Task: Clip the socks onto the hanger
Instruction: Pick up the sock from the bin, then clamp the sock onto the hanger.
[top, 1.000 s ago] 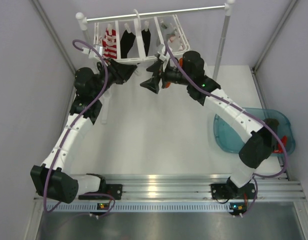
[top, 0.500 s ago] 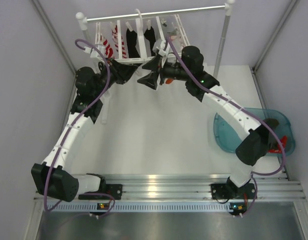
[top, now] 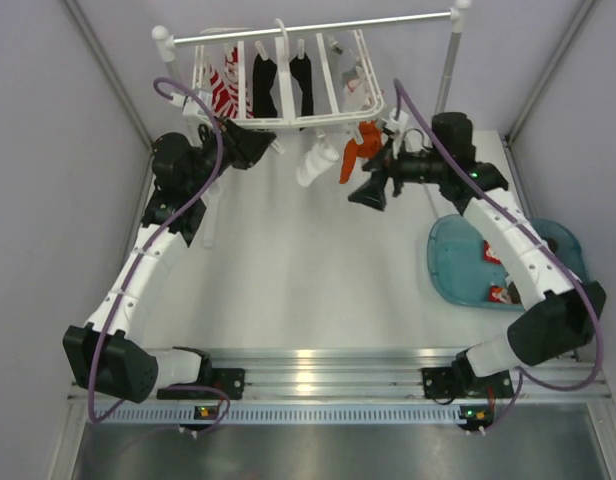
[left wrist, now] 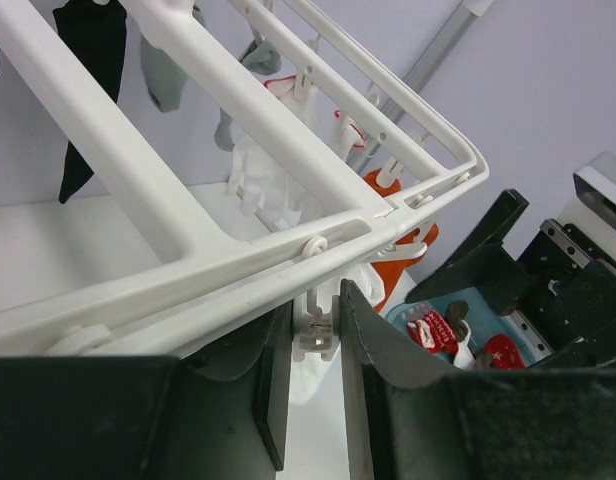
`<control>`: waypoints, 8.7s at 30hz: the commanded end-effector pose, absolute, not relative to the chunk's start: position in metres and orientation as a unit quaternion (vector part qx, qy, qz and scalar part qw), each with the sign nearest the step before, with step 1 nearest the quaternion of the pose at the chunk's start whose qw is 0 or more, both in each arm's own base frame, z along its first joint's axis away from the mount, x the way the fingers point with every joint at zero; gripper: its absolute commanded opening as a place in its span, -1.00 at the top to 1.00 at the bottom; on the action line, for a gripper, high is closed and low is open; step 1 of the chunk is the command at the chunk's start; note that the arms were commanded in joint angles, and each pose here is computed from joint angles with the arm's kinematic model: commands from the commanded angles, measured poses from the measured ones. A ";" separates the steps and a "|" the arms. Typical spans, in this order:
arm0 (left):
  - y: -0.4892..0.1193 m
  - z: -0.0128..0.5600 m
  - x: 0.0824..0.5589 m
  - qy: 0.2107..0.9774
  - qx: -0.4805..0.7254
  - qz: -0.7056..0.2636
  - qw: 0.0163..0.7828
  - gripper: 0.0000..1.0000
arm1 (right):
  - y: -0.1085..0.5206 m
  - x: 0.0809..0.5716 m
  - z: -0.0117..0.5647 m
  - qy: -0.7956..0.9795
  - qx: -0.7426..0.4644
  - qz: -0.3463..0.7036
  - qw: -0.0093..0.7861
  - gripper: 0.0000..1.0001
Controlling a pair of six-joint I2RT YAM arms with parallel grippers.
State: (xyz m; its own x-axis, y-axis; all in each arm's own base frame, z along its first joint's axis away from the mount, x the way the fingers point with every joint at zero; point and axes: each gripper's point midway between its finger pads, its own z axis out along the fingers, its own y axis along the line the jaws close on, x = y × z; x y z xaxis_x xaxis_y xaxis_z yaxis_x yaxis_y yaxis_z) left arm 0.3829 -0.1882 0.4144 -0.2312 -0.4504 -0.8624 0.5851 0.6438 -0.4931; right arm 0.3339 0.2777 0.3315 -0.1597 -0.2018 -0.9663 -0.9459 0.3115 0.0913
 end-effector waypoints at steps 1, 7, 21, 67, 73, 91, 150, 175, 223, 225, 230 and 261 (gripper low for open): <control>-0.193 0.430 0.378 0.649 0.075 -0.425 0.627 1.00 | 0.206 0.297 0.316 0.686 -0.450 0.342 0.458 -0.99; -0.196 0.424 0.378 0.656 0.080 -0.430 0.615 1.00 | 0.060 0.274 0.244 0.795 -0.401 0.248 0.381 -0.99; -0.197 0.425 0.375 0.653 0.088 -0.433 0.614 1.00 | -0.196 0.304 0.153 0.950 -0.072 -0.034 0.301 0.06; -0.195 0.428 0.375 0.652 0.091 -0.423 0.623 1.00 | -0.203 0.296 0.169 0.927 -0.080 -0.038 0.363 1.00; -0.194 0.428 0.374 0.651 0.090 -0.423 0.624 1.00 | -0.189 0.306 0.203 0.911 -0.107 -0.005 0.397 1.00; -0.196 0.420 0.378 0.659 0.086 -0.425 0.615 1.00 | -0.059 0.317 0.178 0.864 -0.097 0.230 0.438 1.00; -0.217 0.431 0.362 0.639 0.038 -0.564 0.521 1.00 | 0.324 0.343 0.413 0.148 -0.390 0.014 0.909 1.00; -0.213 0.423 0.368 0.641 0.016 -0.572 0.511 1.00 | 0.332 0.327 0.424 0.122 -0.373 0.033 0.919 1.00; -0.213 0.415 0.362 0.649 0.011 -0.585 0.486 1.00 | 0.350 0.327 0.430 0.112 -0.375 0.043 0.919 1.00; -0.213 0.414 0.362 0.650 0.009 -0.584 0.486 1.00 | 0.351 0.326 0.432 0.111 -0.373 0.045 0.920 1.00; -0.214 0.413 0.363 0.651 0.007 -0.585 0.483 1.00 | 0.352 0.326 0.436 0.108 -0.368 0.044 0.922 1.00; -0.179 0.406 0.339 0.663 0.032 -0.475 0.578 -0.96 | 0.336 0.329 0.432 0.134 -0.374 0.026 0.917 0.76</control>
